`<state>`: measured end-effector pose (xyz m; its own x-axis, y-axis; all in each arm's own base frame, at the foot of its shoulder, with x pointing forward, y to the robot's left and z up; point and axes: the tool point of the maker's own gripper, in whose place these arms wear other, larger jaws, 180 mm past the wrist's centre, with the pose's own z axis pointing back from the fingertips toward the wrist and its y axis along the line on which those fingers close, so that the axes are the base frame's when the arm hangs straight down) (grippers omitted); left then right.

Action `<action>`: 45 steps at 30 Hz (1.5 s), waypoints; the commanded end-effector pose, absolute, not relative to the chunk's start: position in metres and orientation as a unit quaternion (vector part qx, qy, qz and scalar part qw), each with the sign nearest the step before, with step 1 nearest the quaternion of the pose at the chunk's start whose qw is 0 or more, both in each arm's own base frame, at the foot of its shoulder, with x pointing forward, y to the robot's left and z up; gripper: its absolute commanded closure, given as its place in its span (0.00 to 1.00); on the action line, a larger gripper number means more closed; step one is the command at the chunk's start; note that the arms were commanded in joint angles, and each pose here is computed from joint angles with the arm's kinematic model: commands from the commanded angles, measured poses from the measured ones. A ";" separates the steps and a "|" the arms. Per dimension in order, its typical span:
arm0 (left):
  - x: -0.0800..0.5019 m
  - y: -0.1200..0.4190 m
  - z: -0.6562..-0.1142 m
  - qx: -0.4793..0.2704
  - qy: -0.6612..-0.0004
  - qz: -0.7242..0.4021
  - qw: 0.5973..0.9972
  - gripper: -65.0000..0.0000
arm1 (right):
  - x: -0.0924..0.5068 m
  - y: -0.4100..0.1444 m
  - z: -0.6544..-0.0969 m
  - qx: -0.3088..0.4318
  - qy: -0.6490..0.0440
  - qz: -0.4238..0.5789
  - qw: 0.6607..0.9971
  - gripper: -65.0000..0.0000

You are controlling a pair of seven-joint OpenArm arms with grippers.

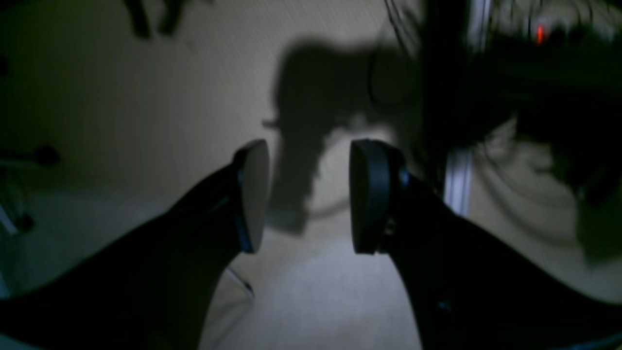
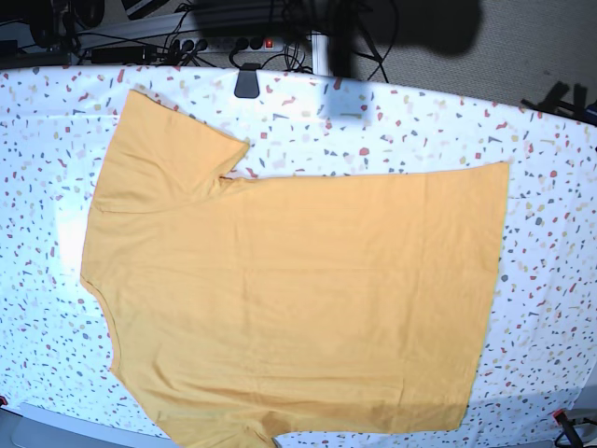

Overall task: Fold the T-shirt properly
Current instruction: 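Move both grippers from rest toward the shirt's shoulder corners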

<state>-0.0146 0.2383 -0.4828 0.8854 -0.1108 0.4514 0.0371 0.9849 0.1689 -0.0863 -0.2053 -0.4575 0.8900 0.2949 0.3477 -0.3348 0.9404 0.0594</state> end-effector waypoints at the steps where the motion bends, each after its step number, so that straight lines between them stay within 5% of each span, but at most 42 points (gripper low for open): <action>1: -0.013 0.241 -0.474 0.083 -0.246 -0.041 0.965 0.59 | -0.082 -0.203 -0.447 0.069 -0.180 0.165 0.967 0.50; 14: 0.040 0.236 -0.418 0.086 -0.258 -0.025 0.962 0.59 | 0.022 -0.195 -0.383 0.061 -0.311 0.206 0.926 0.50; 32: 0.149 0.192 -0.322 0.061 -0.441 -0.083 0.892 0.59 | 0.111 -0.189 -0.350 0.029 -0.416 0.228 0.880 0.50; 40: 0.191 0.171 -0.301 0.038 -0.495 -0.151 0.855 0.59 | 0.140 -0.214 -0.356 -0.074 -0.387 0.309 0.866 0.50; 45: 0.208 0.163 -0.291 0.028 -0.518 -0.167 0.839 0.59 | 0.151 -0.236 -0.351 -0.148 -0.360 0.409 0.825 0.50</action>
